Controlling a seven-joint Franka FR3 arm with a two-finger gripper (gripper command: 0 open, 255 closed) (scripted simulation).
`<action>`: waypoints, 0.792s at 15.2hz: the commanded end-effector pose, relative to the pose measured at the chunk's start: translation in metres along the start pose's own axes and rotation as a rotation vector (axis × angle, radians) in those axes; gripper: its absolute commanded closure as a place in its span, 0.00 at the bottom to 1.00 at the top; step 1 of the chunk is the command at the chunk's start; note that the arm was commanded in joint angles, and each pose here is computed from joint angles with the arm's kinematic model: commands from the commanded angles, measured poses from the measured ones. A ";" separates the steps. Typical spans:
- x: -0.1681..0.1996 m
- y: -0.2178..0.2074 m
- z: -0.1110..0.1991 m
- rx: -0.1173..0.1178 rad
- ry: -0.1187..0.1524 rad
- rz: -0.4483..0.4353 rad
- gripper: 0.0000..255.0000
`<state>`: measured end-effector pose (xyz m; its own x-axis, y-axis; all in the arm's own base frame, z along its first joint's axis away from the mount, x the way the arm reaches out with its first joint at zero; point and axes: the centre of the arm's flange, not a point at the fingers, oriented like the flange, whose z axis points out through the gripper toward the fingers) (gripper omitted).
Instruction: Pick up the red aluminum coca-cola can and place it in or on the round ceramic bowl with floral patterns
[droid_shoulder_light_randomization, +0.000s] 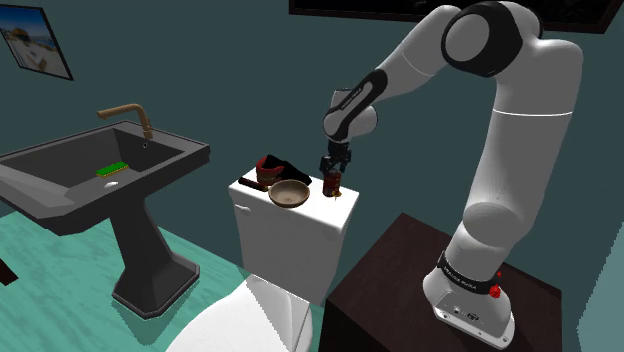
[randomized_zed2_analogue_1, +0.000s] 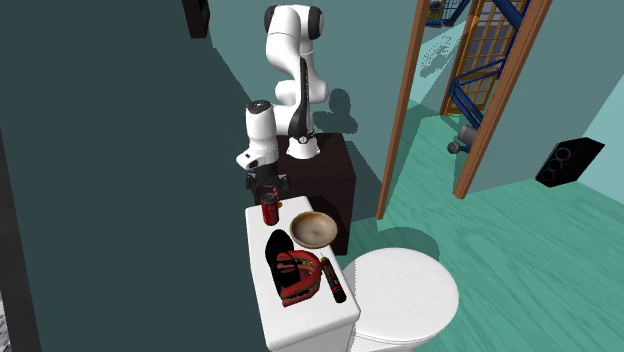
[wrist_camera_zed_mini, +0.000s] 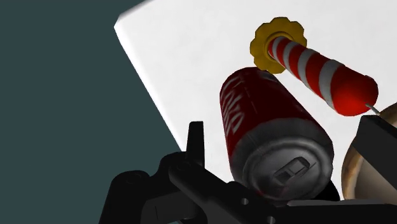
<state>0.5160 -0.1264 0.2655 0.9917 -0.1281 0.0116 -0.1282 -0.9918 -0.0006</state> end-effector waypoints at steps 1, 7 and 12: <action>0.000 0.000 0.014 0.000 0.001 0.000 0.00; 0.000 0.000 0.014 0.000 0.001 0.000 0.00; 0.000 0.000 0.014 0.000 0.000 0.000 1.00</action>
<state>0.5165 -0.1264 0.2519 0.9917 -0.1281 0.0120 -0.1281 -0.9918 -0.0005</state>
